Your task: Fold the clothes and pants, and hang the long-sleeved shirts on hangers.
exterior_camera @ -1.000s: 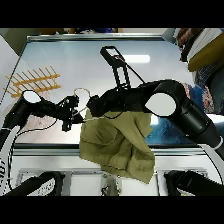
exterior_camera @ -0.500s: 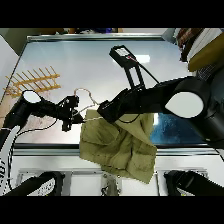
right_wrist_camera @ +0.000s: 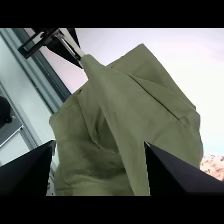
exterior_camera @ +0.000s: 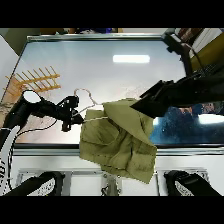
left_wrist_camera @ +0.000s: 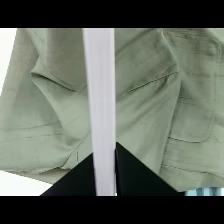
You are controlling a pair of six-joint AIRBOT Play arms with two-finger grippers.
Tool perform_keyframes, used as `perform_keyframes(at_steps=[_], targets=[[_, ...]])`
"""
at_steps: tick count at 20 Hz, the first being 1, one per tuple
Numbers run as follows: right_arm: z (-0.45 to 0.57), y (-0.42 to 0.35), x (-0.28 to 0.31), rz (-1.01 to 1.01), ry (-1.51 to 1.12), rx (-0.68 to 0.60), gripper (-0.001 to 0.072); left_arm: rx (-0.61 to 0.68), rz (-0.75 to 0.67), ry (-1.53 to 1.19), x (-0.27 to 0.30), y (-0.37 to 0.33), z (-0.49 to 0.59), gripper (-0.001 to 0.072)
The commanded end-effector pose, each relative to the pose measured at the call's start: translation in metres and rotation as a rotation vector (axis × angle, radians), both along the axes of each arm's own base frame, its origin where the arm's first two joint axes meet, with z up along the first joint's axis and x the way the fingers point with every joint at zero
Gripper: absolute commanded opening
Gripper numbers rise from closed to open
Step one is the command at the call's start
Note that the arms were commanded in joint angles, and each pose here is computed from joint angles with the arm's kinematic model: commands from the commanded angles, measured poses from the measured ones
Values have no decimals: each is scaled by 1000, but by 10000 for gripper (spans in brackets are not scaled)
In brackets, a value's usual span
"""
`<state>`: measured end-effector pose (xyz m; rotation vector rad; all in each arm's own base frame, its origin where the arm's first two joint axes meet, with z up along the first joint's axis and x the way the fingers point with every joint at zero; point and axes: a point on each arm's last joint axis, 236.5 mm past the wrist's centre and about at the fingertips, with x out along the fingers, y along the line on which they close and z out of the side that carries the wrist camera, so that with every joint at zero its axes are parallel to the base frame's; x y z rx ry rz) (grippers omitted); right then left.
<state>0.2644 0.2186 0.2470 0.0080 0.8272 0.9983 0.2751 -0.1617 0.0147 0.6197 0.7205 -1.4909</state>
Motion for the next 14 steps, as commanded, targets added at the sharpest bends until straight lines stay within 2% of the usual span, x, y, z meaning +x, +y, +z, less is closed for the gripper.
perform_keyframes(at_steps=[1,3,8,12,13,14], targets=[[-3,-31,2,-42,3,1,617,-1,-7,8,-2,0,0,15],[-2,-34,6,-55,3,7,617,-1,-8,9,-3,0,0,15],[-3,-49,24,35,-195,-19,616,-1,-8,9,-3,0,0,15],[1,-81,22,141,-346,247,617,-1,-8,9,-3,0,0,16],[-3,-94,21,172,-421,283,617,-1,-8,9,-3,0,0,15],[-20,-106,21,202,-465,266,616,-1,-8,9,-3,0,0,16]])
